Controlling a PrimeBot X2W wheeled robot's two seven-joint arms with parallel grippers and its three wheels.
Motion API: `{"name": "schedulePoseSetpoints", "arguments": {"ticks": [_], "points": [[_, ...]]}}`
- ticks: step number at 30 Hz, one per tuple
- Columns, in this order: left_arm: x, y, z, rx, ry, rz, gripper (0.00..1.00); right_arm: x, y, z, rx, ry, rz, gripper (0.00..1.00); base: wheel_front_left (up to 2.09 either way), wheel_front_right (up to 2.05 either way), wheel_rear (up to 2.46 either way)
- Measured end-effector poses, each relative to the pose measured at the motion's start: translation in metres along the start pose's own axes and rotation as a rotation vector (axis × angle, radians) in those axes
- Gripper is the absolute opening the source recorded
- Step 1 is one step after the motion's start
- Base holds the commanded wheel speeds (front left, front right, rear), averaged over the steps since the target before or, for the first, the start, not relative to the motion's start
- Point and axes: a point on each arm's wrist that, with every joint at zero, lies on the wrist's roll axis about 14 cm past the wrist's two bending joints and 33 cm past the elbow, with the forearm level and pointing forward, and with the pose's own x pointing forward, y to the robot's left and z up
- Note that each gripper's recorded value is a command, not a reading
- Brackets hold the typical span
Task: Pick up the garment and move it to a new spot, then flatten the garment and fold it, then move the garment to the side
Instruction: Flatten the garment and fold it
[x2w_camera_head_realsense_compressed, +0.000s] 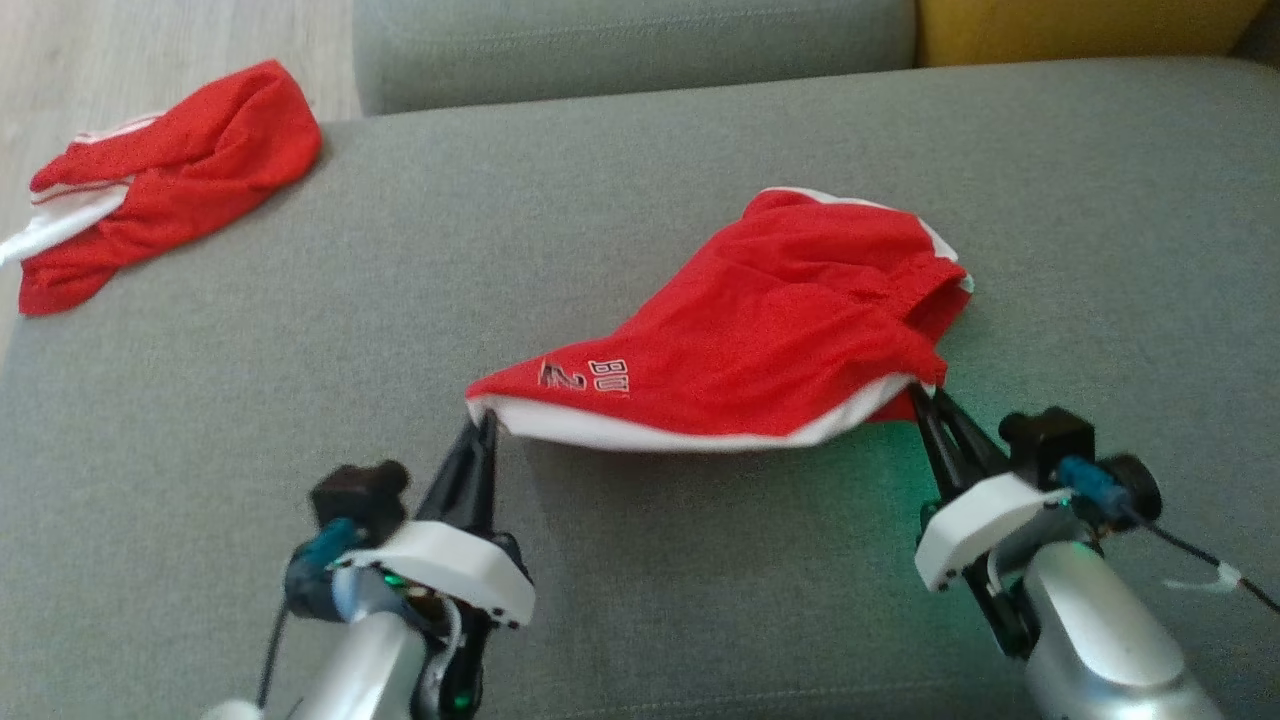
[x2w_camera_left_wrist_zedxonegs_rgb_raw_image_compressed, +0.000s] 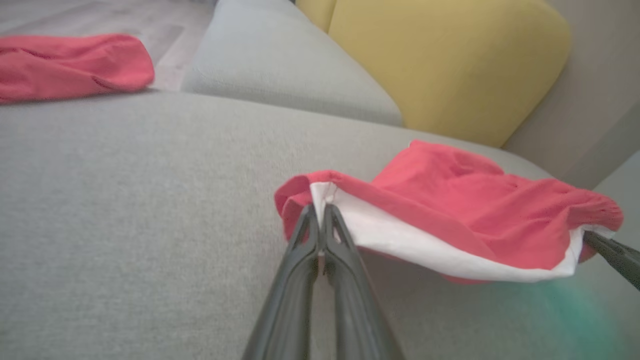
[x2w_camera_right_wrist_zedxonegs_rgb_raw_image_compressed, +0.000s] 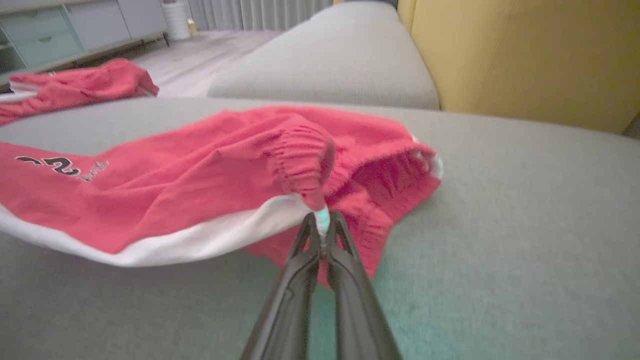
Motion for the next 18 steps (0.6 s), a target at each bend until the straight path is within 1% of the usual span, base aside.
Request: {"name": "schedulePoseSetpoints", "arguments": {"ticks": [2, 4, 9, 12, 13, 14, 15, 18], "points": [[-0.003, -0.001, 0.02, -0.023, -0.069, 0.0, 0.0, 0.0, 0.001, 0.023, -0.001, -0.072, 0.007, 0.0, 0.0, 0.0, 0.0], [-0.007, -0.006, 0.04, -0.03, -0.134, -0.018, 0.0, -0.003, -0.002, 0.05, -0.029, -0.159, 0.011, 0.0, 0.0, 0.0, 0.0], [-0.018, -0.023, 0.107, -0.023, -0.341, -0.078, 0.0, -0.025, -0.008, 0.133, -0.103, -0.397, 0.02, 0.0, 0.0, 0.0, 0.0], [-0.028, -0.035, 0.143, 0.02, -0.451, -0.133, 0.0, -0.046, -0.007, 0.181, -0.153, -0.522, 0.024, 0.0, 0.0, 0.0, 0.0], [-0.028, -0.035, 0.143, 0.02, -0.451, -0.133, 0.0, -0.046, -0.007, 0.181, -0.153, -0.522, 0.024, 0.0, 0.0, 0.0, 0.0], [-0.036, -0.043, 0.17, 0.061, -0.53, -0.165, 0.0, -0.064, -0.008, 0.208, -0.182, -0.595, 0.022, 0.0, 0.0, 0.0, 0.0], [-0.036, -0.043, 0.17, 0.061, -0.53, -0.165, 0.0, -0.064, -0.008, 0.208, -0.182, -0.595, 0.022, 0.0, 0.0, 0.0, 0.0], [-0.049, -0.054, 0.217, 0.134, -0.651, -0.211, 0.0, -0.09, -0.004, 0.239, -0.224, -0.676, 0.026, 0.0, 0.0, 0.0, 0.0]]}}
